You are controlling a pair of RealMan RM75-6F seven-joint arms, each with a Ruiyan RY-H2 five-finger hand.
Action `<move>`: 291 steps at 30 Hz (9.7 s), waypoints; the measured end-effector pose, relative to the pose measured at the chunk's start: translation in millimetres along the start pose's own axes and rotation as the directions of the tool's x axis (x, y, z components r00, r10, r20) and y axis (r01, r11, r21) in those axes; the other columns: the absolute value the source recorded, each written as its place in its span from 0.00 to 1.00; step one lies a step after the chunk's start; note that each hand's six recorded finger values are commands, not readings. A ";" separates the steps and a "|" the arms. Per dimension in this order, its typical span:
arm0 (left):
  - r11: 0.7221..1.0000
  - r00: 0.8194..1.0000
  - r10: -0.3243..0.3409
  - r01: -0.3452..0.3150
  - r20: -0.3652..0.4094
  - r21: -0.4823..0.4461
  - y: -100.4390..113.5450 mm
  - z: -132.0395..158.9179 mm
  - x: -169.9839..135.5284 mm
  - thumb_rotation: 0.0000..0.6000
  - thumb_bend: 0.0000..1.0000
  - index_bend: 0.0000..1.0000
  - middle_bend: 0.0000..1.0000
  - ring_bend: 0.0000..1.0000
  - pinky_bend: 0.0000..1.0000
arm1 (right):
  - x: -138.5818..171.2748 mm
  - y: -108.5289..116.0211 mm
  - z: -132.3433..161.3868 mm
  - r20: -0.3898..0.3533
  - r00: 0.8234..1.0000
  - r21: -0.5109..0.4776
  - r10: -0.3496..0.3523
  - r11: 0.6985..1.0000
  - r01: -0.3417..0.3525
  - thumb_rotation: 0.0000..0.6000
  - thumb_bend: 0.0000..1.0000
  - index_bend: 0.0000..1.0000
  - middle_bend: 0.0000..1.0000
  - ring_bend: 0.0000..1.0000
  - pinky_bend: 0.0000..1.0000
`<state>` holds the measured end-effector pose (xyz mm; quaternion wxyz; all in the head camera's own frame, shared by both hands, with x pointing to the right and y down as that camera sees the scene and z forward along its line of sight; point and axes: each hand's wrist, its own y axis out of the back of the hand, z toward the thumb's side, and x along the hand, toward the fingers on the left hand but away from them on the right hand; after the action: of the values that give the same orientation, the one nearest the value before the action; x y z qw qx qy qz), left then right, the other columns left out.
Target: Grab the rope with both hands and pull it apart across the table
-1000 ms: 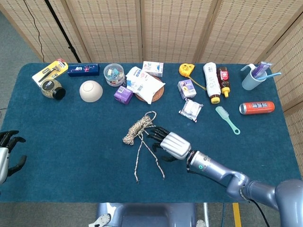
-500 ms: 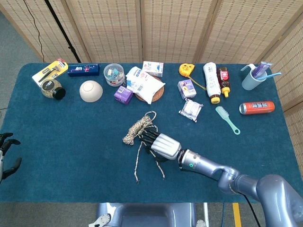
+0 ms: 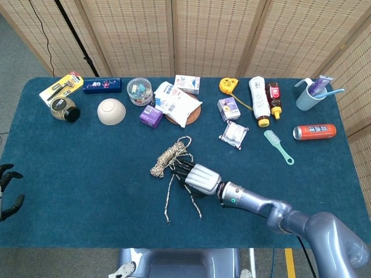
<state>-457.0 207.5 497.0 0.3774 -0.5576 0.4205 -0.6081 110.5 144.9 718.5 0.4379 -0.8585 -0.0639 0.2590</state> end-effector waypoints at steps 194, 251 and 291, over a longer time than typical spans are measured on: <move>0.970 0.522 -0.221 0.030 0.824 0.241 -91.2 211.0 52.9 1.00 0.28 0.48 0.00 0.00 0.00 | 42.4 -10.5 -7.3 0.221 0.973 -0.100 -0.066 0.991 0.091 1.00 0.43 0.63 0.23 0.05 0.00; 0.955 0.340 -0.286 0.172 0.896 0.240 -167.0 297.3 65.3 1.00 0.29 0.52 0.00 0.00 0.00 | 62.9 -19.1 -28.7 0.321 0.941 -0.170 -0.109 0.971 0.171 1.00 0.43 0.64 0.23 0.06 0.00; 0.939 0.335 -0.338 0.177 0.879 0.293 -192.5 330.8 63.5 1.00 0.35 0.43 0.00 0.00 0.00 | 76.4 -26.0 -45.8 0.371 0.923 -0.217 -0.105 0.956 0.196 1.00 0.43 0.65 0.23 0.07 0.00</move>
<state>-131.6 188.2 707.5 0.4846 -0.8301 0.0007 -0.2760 201.9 153.5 731.3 0.3262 -0.8383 -0.2402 0.3648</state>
